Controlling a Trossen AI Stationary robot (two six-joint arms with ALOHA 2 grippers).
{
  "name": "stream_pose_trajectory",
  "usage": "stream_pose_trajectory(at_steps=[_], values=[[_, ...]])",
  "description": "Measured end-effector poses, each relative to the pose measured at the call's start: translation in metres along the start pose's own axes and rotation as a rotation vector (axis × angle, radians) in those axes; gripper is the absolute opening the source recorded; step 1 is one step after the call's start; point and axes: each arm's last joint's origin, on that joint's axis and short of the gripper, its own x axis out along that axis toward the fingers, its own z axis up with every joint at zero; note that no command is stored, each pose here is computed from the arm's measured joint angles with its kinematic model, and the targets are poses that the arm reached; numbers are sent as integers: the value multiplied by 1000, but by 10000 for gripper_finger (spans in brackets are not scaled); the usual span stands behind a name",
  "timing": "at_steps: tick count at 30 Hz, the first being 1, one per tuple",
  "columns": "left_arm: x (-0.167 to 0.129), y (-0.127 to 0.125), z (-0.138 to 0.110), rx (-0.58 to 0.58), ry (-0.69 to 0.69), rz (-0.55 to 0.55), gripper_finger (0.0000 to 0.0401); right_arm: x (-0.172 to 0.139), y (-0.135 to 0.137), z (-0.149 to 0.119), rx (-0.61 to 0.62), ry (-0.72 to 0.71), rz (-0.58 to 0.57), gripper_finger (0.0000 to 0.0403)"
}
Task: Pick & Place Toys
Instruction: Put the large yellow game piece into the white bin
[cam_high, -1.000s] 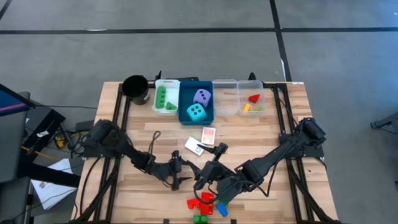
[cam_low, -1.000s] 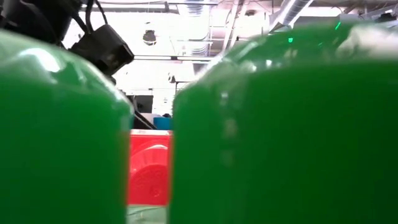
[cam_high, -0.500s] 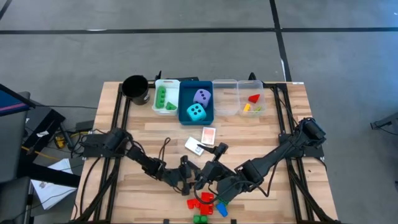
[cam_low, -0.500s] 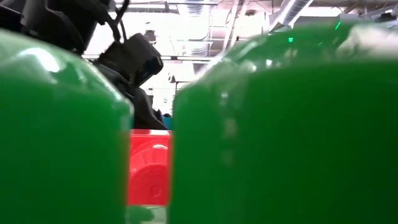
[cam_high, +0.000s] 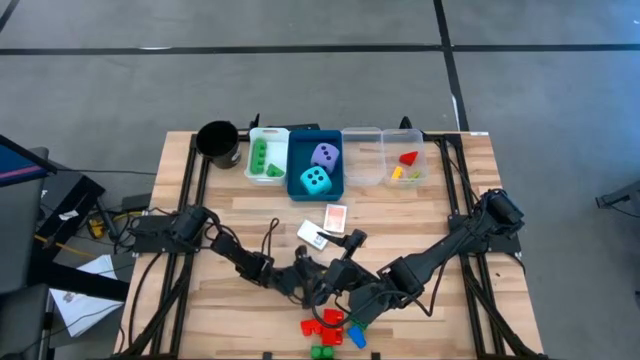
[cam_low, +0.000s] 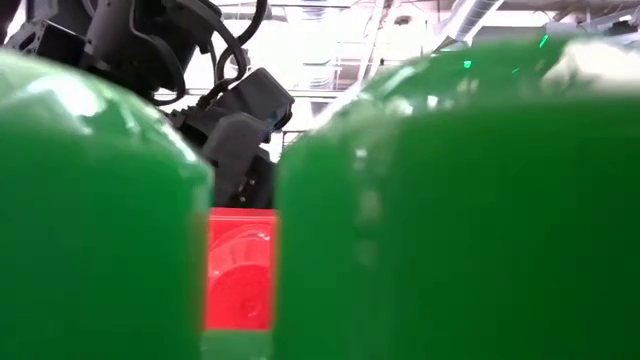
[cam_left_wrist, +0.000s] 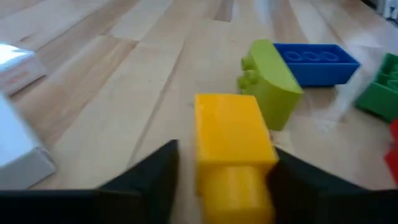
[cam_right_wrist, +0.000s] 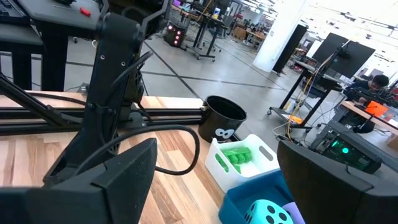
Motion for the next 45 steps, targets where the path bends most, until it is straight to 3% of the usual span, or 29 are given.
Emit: stream_pose_trajectory(at_steps=[3, 14, 23, 29, 34, 45], values=[[0, 0, 0, 2, 3, 6, 120, 0, 0, 0, 4, 0, 1, 327], [2, 7, 7, 44, -23, 42, 123, 0, 0, 0, 7, 0, 2, 327], [-7, 24, 65, 108, -128, 93, 123, 0, 0, 0, 7, 0, 2, 327], [-29, 45, 112, 134, -210, 143, 123, 0, 0, 0, 11, 0, 7, 327], [-51, 68, 132, 148, -254, 211, 123, 0, 1, 0, 19, 2, 21, 327], [-102, 139, 111, 115, -204, 540, 123, 0, 1, -1, 18, 3, 22, 327]])
